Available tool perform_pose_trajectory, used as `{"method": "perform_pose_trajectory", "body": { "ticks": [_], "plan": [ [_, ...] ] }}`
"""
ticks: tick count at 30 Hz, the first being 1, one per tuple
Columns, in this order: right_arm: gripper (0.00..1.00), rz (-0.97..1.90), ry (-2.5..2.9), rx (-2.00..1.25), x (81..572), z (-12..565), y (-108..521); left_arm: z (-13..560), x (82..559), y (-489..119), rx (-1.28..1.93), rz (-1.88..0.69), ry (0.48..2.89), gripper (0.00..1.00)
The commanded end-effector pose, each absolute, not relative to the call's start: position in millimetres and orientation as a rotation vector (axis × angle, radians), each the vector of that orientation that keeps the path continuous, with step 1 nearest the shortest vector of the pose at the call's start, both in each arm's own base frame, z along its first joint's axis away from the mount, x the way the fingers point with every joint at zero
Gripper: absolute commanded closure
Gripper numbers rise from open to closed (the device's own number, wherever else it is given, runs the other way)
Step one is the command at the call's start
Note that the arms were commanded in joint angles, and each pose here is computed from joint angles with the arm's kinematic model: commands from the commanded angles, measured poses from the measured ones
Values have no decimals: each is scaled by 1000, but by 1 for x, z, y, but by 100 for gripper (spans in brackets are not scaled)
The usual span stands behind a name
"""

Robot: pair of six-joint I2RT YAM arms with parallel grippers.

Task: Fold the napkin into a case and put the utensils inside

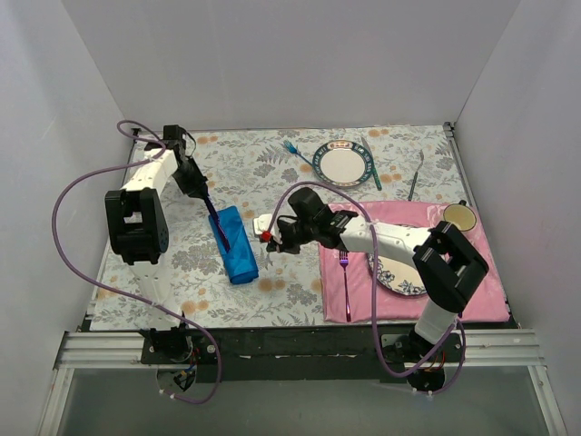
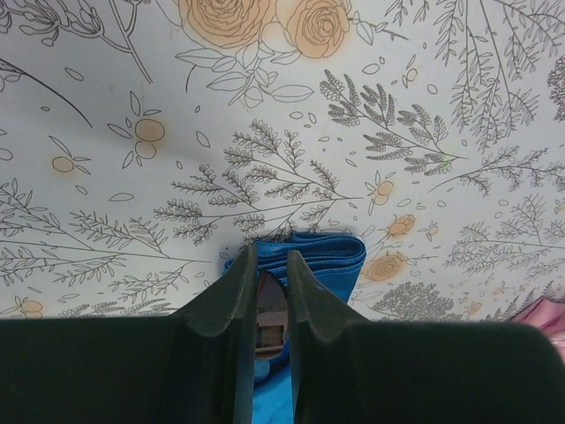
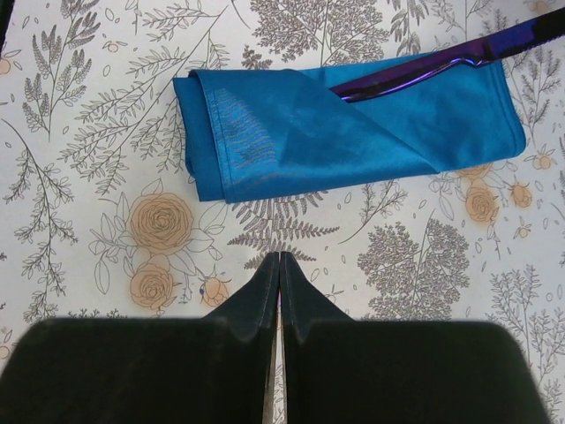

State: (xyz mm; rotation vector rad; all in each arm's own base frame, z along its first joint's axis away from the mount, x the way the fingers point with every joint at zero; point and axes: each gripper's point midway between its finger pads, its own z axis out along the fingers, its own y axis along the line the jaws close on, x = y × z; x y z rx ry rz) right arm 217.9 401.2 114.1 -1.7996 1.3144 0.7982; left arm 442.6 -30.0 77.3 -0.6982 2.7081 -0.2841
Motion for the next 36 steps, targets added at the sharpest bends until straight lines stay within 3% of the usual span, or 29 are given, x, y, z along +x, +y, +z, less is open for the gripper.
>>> {"method": "perform_pose_trajectory", "body": {
  "ticks": [1,21,31,36],
  "plan": [
    [94,797,1237,-1788,216,127,403,84,435,-30,-703,-277,2708,100],
    [99,870,1183,-1847,198,117,406,80,424,-32,-757,-277,2739,100],
    [99,967,957,-1998,143,110,411,85,415,-39,-785,-335,2749,100],
    [99,971,964,-2028,138,96,428,80,407,-41,-778,-335,2776,100]
  ]
}}
